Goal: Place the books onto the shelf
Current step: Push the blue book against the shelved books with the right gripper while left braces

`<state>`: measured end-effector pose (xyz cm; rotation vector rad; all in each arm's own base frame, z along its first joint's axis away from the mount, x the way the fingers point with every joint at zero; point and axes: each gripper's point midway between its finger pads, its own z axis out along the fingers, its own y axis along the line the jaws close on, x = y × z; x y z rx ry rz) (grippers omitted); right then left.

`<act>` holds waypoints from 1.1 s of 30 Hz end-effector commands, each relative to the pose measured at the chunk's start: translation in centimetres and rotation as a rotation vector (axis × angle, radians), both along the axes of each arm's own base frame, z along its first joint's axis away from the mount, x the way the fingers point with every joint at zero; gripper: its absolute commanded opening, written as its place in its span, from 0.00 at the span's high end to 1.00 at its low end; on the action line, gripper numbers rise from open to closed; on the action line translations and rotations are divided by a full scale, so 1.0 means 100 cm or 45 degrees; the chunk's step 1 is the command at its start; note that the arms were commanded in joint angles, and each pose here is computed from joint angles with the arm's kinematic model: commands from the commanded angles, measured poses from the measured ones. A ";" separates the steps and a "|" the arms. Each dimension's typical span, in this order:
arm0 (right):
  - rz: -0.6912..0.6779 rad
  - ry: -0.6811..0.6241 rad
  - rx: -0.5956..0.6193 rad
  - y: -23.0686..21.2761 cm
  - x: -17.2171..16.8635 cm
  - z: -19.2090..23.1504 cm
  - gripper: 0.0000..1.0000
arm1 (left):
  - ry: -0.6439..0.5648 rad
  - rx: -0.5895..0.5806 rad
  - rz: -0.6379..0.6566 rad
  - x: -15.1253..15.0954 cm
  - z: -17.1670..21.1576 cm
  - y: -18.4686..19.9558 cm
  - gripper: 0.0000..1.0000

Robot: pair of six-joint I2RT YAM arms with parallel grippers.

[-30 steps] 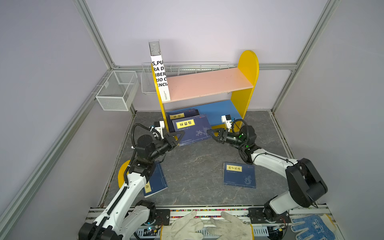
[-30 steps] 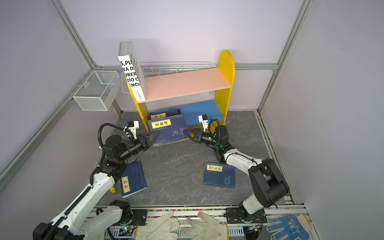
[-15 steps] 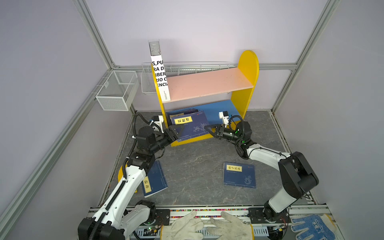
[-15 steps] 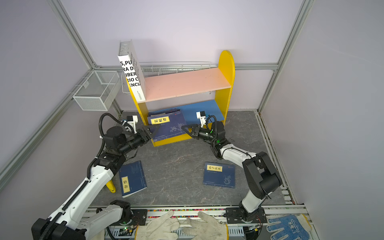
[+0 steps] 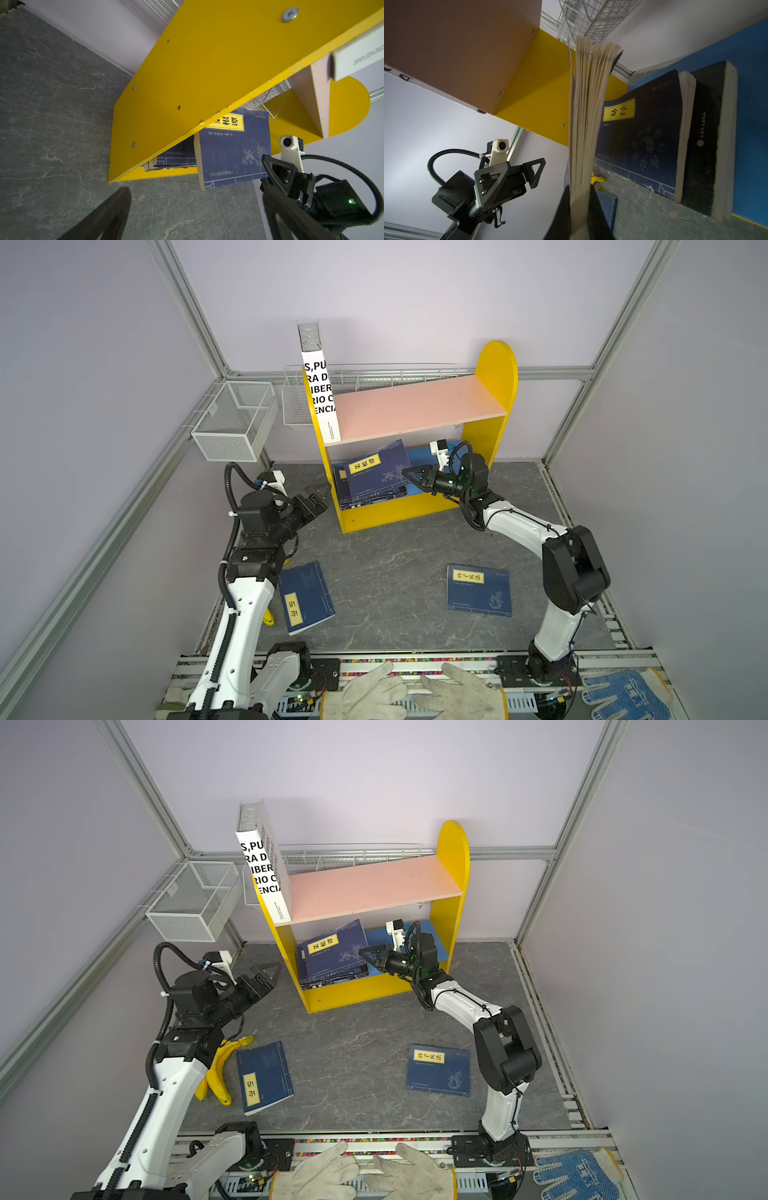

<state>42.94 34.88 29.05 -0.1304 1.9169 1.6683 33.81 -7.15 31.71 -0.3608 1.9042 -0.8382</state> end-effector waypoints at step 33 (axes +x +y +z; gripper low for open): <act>0.061 0.006 -0.004 0.056 0.030 -0.039 0.91 | 0.090 0.045 -0.087 0.034 -0.061 -0.007 0.00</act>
